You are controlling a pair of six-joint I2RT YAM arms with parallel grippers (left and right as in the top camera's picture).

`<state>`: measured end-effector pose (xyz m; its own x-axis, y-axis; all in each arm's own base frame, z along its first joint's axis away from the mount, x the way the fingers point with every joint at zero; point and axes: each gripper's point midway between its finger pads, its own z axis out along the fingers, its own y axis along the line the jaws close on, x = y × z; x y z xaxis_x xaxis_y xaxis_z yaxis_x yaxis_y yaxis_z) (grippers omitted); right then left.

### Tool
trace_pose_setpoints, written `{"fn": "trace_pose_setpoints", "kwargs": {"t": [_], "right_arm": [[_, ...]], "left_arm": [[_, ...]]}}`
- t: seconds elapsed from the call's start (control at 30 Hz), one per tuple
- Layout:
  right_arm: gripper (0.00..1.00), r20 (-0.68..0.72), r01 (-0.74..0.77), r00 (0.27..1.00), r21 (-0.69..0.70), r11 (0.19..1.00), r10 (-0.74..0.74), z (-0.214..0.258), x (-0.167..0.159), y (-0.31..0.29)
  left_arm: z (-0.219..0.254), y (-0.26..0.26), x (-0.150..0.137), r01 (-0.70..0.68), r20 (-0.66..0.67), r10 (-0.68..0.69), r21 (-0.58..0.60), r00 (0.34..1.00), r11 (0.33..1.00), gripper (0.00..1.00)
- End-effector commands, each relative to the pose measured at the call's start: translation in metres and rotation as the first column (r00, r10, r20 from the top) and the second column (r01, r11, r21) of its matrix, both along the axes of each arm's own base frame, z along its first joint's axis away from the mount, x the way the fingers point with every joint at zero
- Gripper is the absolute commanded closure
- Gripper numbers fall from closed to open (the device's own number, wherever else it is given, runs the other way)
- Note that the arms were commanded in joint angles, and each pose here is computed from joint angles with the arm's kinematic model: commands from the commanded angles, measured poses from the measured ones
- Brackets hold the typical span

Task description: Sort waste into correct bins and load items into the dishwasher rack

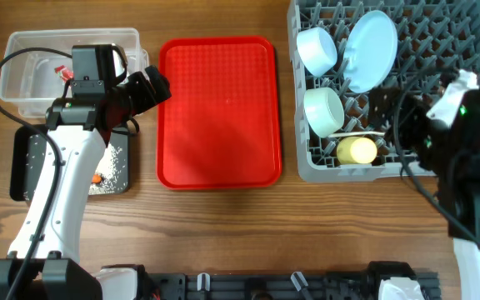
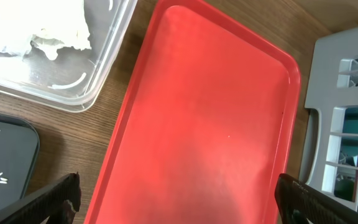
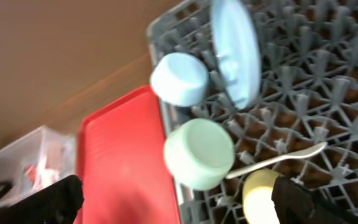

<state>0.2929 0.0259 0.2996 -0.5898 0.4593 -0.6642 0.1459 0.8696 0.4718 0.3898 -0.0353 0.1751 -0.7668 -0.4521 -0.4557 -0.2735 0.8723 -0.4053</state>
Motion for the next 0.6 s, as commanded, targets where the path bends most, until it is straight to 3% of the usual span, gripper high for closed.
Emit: {"fn": "trace_pose_setpoints", "kwargs": {"t": [0.0,0.17,0.27,0.4,0.57], "right_arm": [[0.0,0.001,-0.038,0.999,-0.031,0.999,0.038,0.003,-0.011,0.003],[0.0,-0.025,-0.012,1.0,-0.139,0.99,0.009,-0.005,-0.014,-0.012],[0.0,0.039,-0.098,0.993,-0.247,0.964,0.11,0.005,-0.006,-0.007],[0.0,0.097,-0.237,0.947,-0.428,0.872,0.305,0.008,0.002,0.004],[0.0,0.267,-0.172,0.904,-0.491,0.854,0.335,-0.016,0.002,0.006]], "left_arm": [[0.002,0.0,0.003,0.016,0.011,-0.016,0.017,1.0,1.0,0.0],[0.002,0.0,0.003,0.016,0.011,-0.016,0.017,1.0,1.0,0.0],[0.002,0.0,0.003,0.016,0.011,-0.016,0.017,1.0,1.0,0.0],[0.002,0.0,0.003,0.016,0.011,-0.016,0.017,1.0,1.0,0.0],[0.002,0.0,0.003,0.016,0.011,-0.016,0.017,1.0,1.0,0.0]]}}
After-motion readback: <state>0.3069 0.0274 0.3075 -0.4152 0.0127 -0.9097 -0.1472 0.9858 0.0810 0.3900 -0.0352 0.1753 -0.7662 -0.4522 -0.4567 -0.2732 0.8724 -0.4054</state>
